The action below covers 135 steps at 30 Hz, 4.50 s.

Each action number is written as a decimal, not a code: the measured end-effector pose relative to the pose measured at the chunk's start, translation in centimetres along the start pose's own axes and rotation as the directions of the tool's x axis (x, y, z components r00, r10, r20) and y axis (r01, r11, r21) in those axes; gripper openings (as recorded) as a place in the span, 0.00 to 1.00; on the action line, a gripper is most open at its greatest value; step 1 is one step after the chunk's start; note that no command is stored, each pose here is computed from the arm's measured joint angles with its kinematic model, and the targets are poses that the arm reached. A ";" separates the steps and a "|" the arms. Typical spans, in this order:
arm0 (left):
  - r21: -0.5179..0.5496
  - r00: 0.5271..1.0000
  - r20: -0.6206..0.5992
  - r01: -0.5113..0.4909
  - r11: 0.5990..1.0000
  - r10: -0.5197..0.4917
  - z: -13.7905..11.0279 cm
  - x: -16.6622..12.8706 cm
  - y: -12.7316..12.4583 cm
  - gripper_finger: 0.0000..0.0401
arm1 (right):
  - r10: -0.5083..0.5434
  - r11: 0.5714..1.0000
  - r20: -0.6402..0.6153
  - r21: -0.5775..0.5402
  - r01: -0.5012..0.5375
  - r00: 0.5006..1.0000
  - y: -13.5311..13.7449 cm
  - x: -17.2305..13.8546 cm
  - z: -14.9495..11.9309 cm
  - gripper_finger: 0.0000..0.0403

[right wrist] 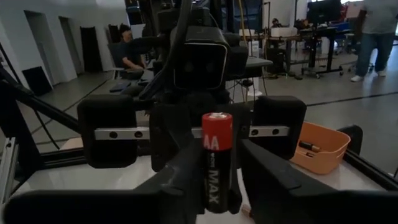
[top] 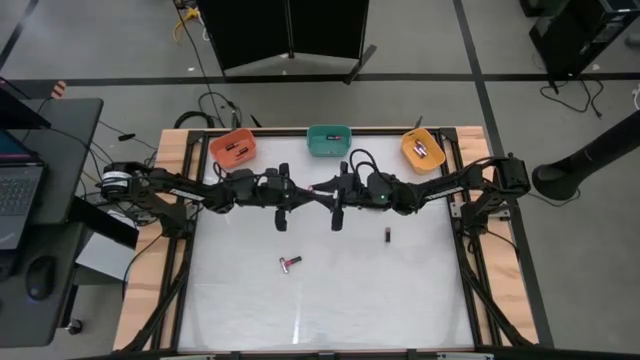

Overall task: Sort batteries
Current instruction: Put the red battery into the green bin, then put the brown battery into the orange bin

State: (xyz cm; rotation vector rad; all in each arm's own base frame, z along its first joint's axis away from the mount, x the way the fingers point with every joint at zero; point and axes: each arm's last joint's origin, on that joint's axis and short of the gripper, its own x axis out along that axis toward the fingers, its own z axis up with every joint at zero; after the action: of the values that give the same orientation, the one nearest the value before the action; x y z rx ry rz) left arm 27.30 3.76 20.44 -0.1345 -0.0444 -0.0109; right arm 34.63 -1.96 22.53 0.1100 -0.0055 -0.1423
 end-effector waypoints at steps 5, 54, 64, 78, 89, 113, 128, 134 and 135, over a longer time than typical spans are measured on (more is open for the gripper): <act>-0.002 1.000 -0.006 0.000 1.000 0.000 -0.1 0.0 0.0 0.11 | -0.008 1.000 -0.001 0.002 0.008 1.000 -0.1 0.0 0.0 0.37; 0.092 0.972 -0.158 -0.161 0.983 0.174 -1.9 -0.4 0.7 0.41 | -0.282 0.935 -0.352 -0.312 0.172 0.893 -9.2 2.0 6.7 0.15; 0.110 0.973 -0.158 -0.152 0.982 0.169 -1.9 -0.4 0.6 0.41 | -0.316 0.947 -0.553 -0.239 0.217 0.771 -17.1 1.4 2.0 0.15; 0.134 0.973 -0.155 -0.152 0.979 0.172 -1.8 -0.4 0.7 0.41 | -0.303 0.951 -0.789 -0.287 0.115 0.535 -23.5 5.6 -1.2 0.15; 0.134 0.973 -0.157 -0.151 0.979 0.172 -1.9 -0.4 0.7 0.41 | -0.239 0.970 -0.869 -0.228 0.078 0.433 -25.7 7.2 -4.3 0.15; 0.134 0.963 -0.201 -0.152 0.979 0.177 -2.3 -0.5 0.7 0.41 | -0.259 0.966 -0.813 -0.219 0.139 0.522 -19.1 4.4 5.0 0.15; 0.159 0.964 -0.197 -0.150 0.976 0.180 -2.2 -0.5 0.7 0.41 | -0.167 0.982 -0.821 -0.091 0.164 0.546 -7.7 -6.0 0.8 0.03; 0.159 0.963 -0.198 -0.150 0.976 0.181 -2.3 -0.5 0.7 0.41 | -0.136 0.982 -0.837 -0.042 0.185 0.530 -5.7 -9.3 -0.7 0.03; 0.159 0.963 -0.198 -0.150 0.976 0.181 -2.3 -0.5 0.7 0.41 | -0.134 0.981 -0.842 -0.037 0.193 0.523 -5.5 -9.6 -1.0 0.03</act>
State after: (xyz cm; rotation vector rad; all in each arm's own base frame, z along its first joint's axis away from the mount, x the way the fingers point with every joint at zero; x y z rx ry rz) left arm 26.93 4.20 18.09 0.0073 0.1791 0.1453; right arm 24.33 -5.94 20.97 0.2362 1.0023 -0.2706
